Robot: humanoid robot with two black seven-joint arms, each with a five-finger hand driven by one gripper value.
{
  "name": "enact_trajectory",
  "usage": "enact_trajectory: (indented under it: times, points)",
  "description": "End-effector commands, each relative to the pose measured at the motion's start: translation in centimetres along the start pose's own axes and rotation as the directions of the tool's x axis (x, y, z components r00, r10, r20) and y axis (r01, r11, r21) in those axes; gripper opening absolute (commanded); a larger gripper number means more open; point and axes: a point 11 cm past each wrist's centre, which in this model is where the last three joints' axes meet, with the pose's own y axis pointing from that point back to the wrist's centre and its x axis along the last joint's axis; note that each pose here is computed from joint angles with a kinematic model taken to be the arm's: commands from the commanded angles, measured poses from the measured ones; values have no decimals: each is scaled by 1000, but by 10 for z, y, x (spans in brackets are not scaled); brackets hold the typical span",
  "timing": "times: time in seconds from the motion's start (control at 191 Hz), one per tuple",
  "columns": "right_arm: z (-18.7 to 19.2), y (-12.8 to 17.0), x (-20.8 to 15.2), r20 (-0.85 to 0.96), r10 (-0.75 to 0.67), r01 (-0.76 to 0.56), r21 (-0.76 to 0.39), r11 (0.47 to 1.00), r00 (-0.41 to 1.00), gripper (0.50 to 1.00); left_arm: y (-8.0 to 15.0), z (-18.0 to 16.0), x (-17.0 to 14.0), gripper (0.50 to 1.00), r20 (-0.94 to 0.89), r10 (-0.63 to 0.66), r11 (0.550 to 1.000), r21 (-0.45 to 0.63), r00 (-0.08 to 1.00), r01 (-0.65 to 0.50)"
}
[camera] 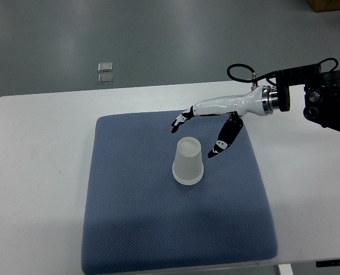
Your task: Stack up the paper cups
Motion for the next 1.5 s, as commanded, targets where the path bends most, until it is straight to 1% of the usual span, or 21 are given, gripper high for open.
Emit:
enact_trajectory:
  times: [0.0,0.105,0.167,0.298,0.371,0.434,0.513,0.57,0.607,0.769,0.78,0.869,0.889,0.957,1.041,1.193,1.292,1.334,1.496]
  points:
    - [4,2,1,6,13,-13,-9,1000,1000,913,0,0,0,1000,0,0,1000,0,1000,0]
    - [11,7,4,42,51,-50,-17,999,998,913,0,0,0,1000,0,0,1000,0,1000,0]
    - [22,11,-6,114,73,-71,-23,997,991,913,0,0,0,1000,0,0,1000,0,1000,0]
    - [35,15,-12,253,139,-139,-19,990,958,913,0,0,0,1000,0,0,1000,2,1000,0]
    - [43,17,-11,310,172,-172,-29,985,935,913,0,0,0,1000,0,1,1000,0,1000,-1]
    - [52,20,-6,395,228,-232,-37,972,890,911,0,0,0,1000,0,0,1000,0,1000,0]
    - [69,25,-1,559,301,-319,-68,945,772,911,0,0,0,1000,0,0,1000,0,1000,0]
    - [79,24,-1,656,331,-347,-111,931,679,911,0,0,0,1000,0,0,1000,0,1000,0]
    - [87,25,-4,725,349,-360,-148,921,594,911,0,0,0,1000,0,0,1000,0,1000,0]
    - [111,29,-8,879,376,-396,-246,885,294,913,0,0,0,1000,0,0,1000,0,1000,0]
    - [111,29,-8,879,376,-396,-246,885,294,913,0,0,0,1000,0,0,1000,0,1000,0]
    - [125,33,-8,922,374,-406,-304,862,105,913,0,0,0,1000,0,0,1000,0,1000,0]
    - [127,33,-7,924,372,-406,-309,860,84,913,0,0,0,1000,0,0,1000,0,1000,0]
    - [136,33,-9,934,352,-405,-343,848,-54,913,0,1,0,1000,0,0,1000,0,1000,0]
    - [145,33,-17,930,331,-411,-367,834,-159,913,0,0,0,1000,0,0,1000,0,1000,0]
    - [148,29,-27,929,302,-419,-366,831,-213,917,0,0,0,1000,0,0,1000,0,1000,0]
    - [150,28,-34,925,275,-444,-368,817,-261,919,0,1,0,1000,0,0,1000,-1,1000,0]
    - [151,30,-35,923,274,-456,-374,808,-272,919,0,0,0,1000,0,0,1000,0,1000,0]
    - [152,32,-36,922,272,-460,-375,805,-276,921,0,0,0,1000,0,0,1000,0,1000,0]
